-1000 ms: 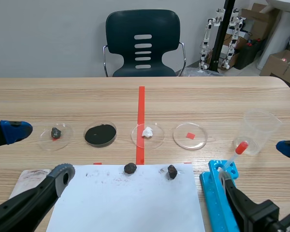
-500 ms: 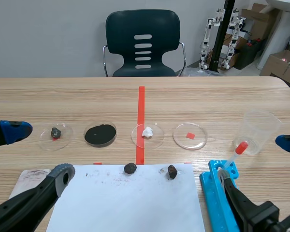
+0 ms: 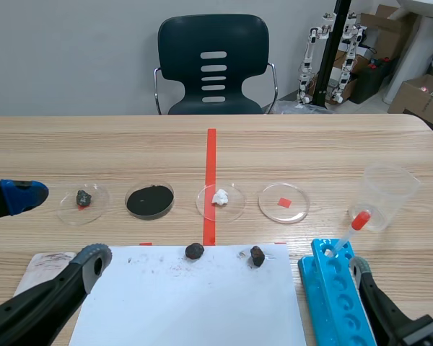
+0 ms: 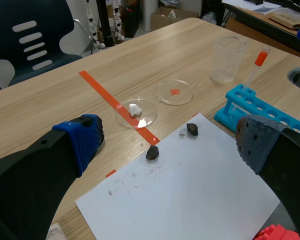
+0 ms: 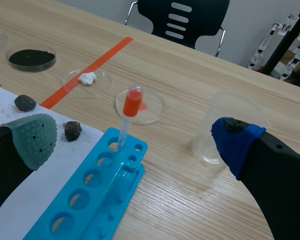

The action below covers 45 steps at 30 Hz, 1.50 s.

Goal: Pick up the dropper by the top with the right hand

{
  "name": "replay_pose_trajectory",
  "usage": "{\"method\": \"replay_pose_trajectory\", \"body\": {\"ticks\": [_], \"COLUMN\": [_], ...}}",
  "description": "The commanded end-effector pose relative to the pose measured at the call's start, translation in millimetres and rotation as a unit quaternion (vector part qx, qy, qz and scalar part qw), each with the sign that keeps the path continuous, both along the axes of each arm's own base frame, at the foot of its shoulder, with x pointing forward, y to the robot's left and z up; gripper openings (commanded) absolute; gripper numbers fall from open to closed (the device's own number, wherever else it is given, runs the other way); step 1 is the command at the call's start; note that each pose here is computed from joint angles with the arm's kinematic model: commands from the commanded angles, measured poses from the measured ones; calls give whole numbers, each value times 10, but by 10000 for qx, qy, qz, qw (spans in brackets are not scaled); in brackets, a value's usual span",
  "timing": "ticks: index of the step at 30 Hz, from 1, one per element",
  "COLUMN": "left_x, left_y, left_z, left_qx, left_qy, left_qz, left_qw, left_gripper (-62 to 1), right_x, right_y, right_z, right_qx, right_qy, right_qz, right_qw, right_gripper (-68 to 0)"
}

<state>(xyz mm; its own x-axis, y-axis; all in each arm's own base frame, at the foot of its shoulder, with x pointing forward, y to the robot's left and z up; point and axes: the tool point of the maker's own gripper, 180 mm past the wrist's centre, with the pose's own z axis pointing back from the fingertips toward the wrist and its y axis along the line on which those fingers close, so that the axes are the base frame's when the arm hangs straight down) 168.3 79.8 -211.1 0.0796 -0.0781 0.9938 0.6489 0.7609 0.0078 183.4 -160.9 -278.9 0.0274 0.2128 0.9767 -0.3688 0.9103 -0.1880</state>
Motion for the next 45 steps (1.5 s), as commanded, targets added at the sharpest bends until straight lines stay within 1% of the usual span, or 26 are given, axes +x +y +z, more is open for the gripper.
{"method": "replay_pose_trajectory", "body": {"ticks": [1,5,7,10,20,21,24,25,29,31,36,39,42,45], "left_x": [8,8,8,8,8,8,8,8,8,8,8,8,8,8], "left_y": [-11,-11,-11,-11,-11,-11,-11,-11,-11,-11,-11,-11,-11,-11], "left_z": [59,59,59,59,59,59,60,59,59,59,59,59,59,60], "left_qx": [-129,-129,-129,-129,-129,-129,-130,-129,-129,-129,-129,-129,-129,-130], "left_qy": [-72,-72,-72,-72,-72,-72,-73,-72,-72,-72,-72,-72,-72,-73], "left_qz": [12,12,12,12,12,12,12,12,12,12,12,12,12,12], "left_qw": [9999,9999,9999,9999,9999,9999,9999,9999,9999,9999,9999,9999,9999,9999], "left_gripper": [-50,-50,-50,-50,-50,-50,-50,-50,-50,-50,-50,-50,-50,-50], "right_x": [102,194,233,299,495,504,547,555,565,555,506,466,505,485], "right_y": [19,38,48,63,175,184,186,184,182,202,221,243,213,215], "right_z": [126,42,13,-1,-42,-47,-57,-59,-65,-82,-168,-206,-233,-218], "right_qx": [106,208,271,345,506,524,525,524,522,437,445,416,464,575], "right_qy": [-267,-250,-289,-402,-469,-456,-443,-447,-447,-432,-334,-367,-402,-521], "right_qz": [98,158,184,213,427,472,510,508,496,560,632,681,601,677], "right_qw": [9995,9993,9990,9984,9967,9965,9963,9963,9964,9965,9964,9961,9963,9947], "right_gripper": [-23,-23,-23,-23,-25,-30,-88,-99,-100,-100,-100,-100,-100,-100]}}
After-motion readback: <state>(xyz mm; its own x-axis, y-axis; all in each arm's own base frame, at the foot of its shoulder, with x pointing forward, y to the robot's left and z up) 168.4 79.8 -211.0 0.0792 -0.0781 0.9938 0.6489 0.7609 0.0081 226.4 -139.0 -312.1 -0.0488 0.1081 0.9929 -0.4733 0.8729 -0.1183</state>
